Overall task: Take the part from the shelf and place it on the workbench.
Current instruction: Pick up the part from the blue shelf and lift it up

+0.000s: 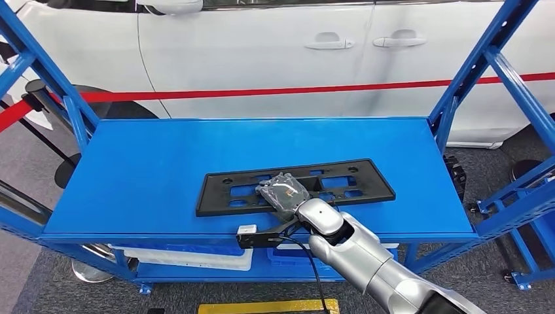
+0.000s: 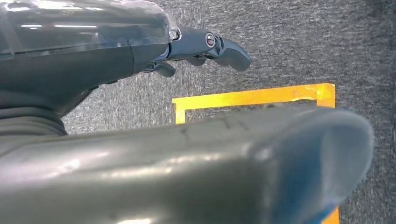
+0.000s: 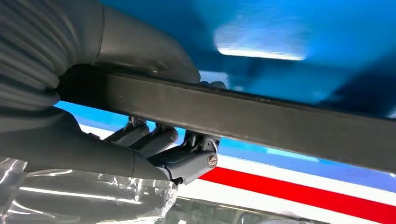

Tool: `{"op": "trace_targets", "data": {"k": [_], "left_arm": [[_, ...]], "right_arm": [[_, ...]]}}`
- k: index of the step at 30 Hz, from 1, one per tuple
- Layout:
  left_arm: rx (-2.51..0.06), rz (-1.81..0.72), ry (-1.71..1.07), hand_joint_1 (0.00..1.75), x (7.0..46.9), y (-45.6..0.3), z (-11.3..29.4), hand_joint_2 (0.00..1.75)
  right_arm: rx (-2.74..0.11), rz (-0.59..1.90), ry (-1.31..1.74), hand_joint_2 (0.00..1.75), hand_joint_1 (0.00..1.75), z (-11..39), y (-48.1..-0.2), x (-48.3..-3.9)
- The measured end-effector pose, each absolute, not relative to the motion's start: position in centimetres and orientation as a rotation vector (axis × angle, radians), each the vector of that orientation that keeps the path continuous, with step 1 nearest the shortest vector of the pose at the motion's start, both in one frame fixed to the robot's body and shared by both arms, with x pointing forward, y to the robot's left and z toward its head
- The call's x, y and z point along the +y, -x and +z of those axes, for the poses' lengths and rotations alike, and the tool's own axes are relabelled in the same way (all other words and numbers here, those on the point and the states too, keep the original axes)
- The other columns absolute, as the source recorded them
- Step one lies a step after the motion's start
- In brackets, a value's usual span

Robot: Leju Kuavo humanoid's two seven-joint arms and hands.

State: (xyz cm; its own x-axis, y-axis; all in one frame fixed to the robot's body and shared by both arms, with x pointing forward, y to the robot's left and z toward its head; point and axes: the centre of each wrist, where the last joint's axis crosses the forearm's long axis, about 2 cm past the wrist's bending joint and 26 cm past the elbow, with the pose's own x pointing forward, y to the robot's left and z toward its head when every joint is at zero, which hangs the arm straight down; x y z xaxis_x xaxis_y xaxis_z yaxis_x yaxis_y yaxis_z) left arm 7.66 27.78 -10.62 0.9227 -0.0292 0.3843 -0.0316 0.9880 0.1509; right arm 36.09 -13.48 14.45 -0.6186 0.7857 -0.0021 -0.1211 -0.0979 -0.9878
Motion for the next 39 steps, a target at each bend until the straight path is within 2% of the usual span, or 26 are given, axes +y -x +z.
{"op": "trace_targets", "data": {"k": [12, 31, 35, 39], "left_arm": [[-0.397, 0.001, -0.158, 0.00, 27.8, -7.5, -10.7, 0.00], [-0.390, -0.002, -0.142, 0.00, 26.8, -7.0, -10.7, 0.00], [-0.388, -0.005, -0.142, 0.00, 26.7, -7.1, -10.7, 1.75], [-0.385, -0.006, -0.147, 0.00, 26.7, -6.9, -10.7, 1.75]], "right_arm": [[-1.565, 1.748, 0.770, 1.75, 1.75, 14.5, -35.9, -13.4], [-1.823, 1.476, 1.490, 1.75, 1.75, 18.7, -37.4, -13.9], [-1.819, 1.419, 1.593, 1.75, 1.75, 20.8, -38.8, -14.3], [-1.805, 1.417, 1.688, 1.75, 1.75, 22.5, -40.6, -15.4]]}}
